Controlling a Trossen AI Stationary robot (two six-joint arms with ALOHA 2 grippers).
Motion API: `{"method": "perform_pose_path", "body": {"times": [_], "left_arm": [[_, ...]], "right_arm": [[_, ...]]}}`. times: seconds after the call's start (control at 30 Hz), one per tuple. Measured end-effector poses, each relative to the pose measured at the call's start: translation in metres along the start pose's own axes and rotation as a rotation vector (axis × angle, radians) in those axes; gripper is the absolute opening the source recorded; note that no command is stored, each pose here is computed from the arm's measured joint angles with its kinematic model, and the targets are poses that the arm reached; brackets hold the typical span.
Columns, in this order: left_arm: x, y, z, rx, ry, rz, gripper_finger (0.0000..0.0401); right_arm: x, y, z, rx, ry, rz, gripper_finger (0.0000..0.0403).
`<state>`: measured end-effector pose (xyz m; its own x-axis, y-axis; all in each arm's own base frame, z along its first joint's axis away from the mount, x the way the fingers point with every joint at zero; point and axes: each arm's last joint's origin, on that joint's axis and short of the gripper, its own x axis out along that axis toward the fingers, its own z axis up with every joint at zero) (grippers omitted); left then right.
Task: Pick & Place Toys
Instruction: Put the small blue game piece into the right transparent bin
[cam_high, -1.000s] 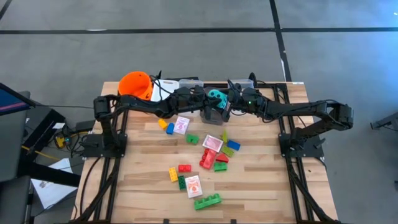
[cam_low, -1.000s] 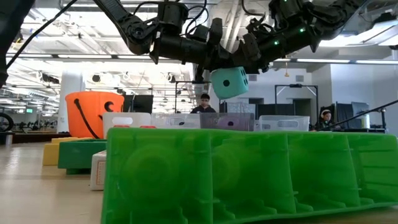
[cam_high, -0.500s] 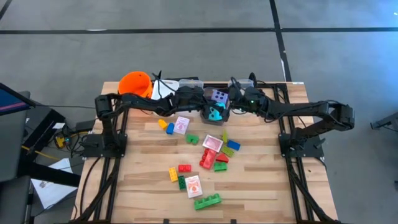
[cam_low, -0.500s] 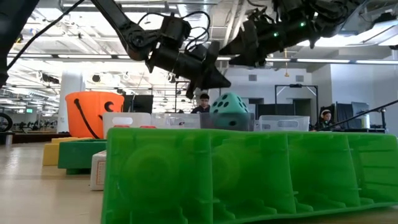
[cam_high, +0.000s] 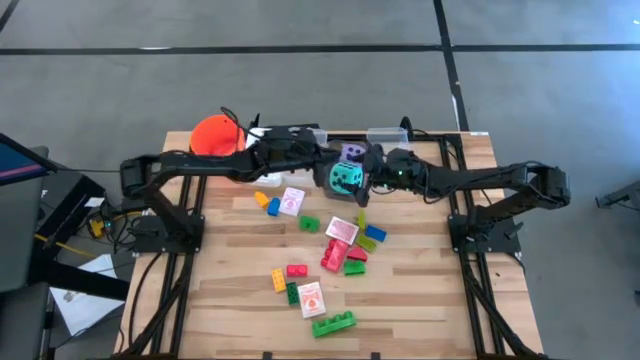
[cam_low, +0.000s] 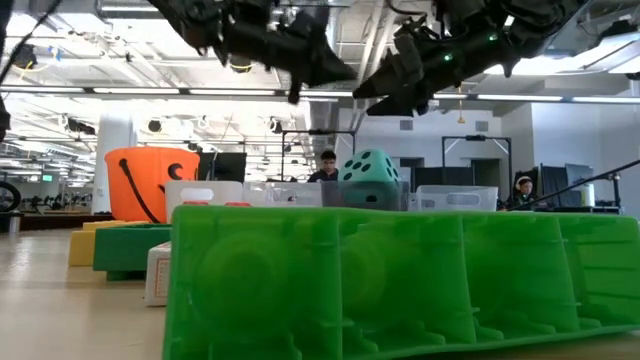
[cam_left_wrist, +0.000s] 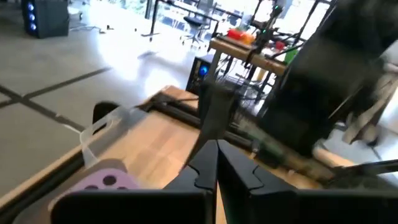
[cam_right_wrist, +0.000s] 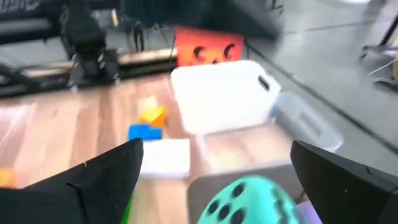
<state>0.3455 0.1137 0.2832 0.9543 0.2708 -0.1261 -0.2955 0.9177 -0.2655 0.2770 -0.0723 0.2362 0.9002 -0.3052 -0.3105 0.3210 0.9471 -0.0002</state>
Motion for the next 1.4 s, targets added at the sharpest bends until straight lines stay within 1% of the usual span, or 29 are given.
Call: {"method": "perform_pose_path", "body": {"times": [0.1, 0.17, 0.23, 0.27, 0.37, 0.5, 0.6, 0.7, 0.83, 0.93, 1.07, 1.17, 1.27, 1.4], "left_arm": [[-0.016, -0.010, 0.018, 0.003, -0.040, -0.023, 0.0000], [-0.025, -0.016, 0.025, 0.003, -0.045, -0.038, 0.0000], [-0.034, -0.025, 0.030, 0.006, -0.038, -0.076, 0.0000], [-0.037, -0.030, 0.031, 0.008, -0.029, -0.113, 0.0000], [-0.045, -0.045, 0.030, 0.013, 0.013, -0.196, 0.0000], [-0.048, -0.062, 0.023, 0.014, 0.057, -0.246, 0.0000], [-0.049, -0.075, 0.019, -0.002, 0.071, -0.283, 0.0000], [-0.048, -0.083, 0.013, 0.006, 0.097, -0.304, 0.0000], [-0.050, -0.088, 0.013, 0.008, 0.091, -0.324, 0.0000], [-0.050, -0.090, 0.012, 0.010, 0.094, -0.328, 0.0000], [-0.051, -0.091, 0.009, 0.030, 0.121, -0.327, 0.0000], [-0.051, -0.091, 0.006, 0.060, 0.146, -0.322, 0.0000], [-0.051, -0.090, 0.003, 0.065, 0.171, -0.314, 0.0000], [-0.051, -0.090, 0.003, 0.067, 0.179, -0.312, 0.0000]], "right_arm": [[-0.002, 0.015, -0.007, -0.019, 0.068, 0.045, 0.0400], [-0.004, 0.028, -0.012, -0.015, 0.103, 0.066, 0.0400], [-0.007, 0.042, -0.015, -0.007, 0.127, 0.072, 0.0400], [-0.009, 0.050, -0.017, -0.006, 0.137, 0.070, 0.0400], [-0.018, 0.075, -0.023, -0.011, 0.155, 0.035, 0.0400], [-0.036, 0.108, -0.032, -0.035, 0.157, -0.059, 0.0400], [-0.050, 0.125, -0.041, -0.005, 0.163, -0.125, 0.0400], [-0.061, 0.136, -0.050, 0.047, 0.185, -0.151, 0.0400], [-0.075, 0.139, -0.066, 0.081, 0.280, -0.196, 0.0400], [-0.082, 0.133, -0.078, 0.092, 0.374, -0.265, 0.0400], [-0.090, 0.125, -0.087, 0.094, 0.452, -0.346, 0.0400], [-0.090, 0.123, -0.088, 0.091, 0.502, -0.328, 0.0400], [-0.087, 0.124, -0.088, 0.113, 0.560, -0.271, 0.0400], [-0.085, 0.121, -0.090, 0.110, 0.613, -0.245, 0.0400]]}}
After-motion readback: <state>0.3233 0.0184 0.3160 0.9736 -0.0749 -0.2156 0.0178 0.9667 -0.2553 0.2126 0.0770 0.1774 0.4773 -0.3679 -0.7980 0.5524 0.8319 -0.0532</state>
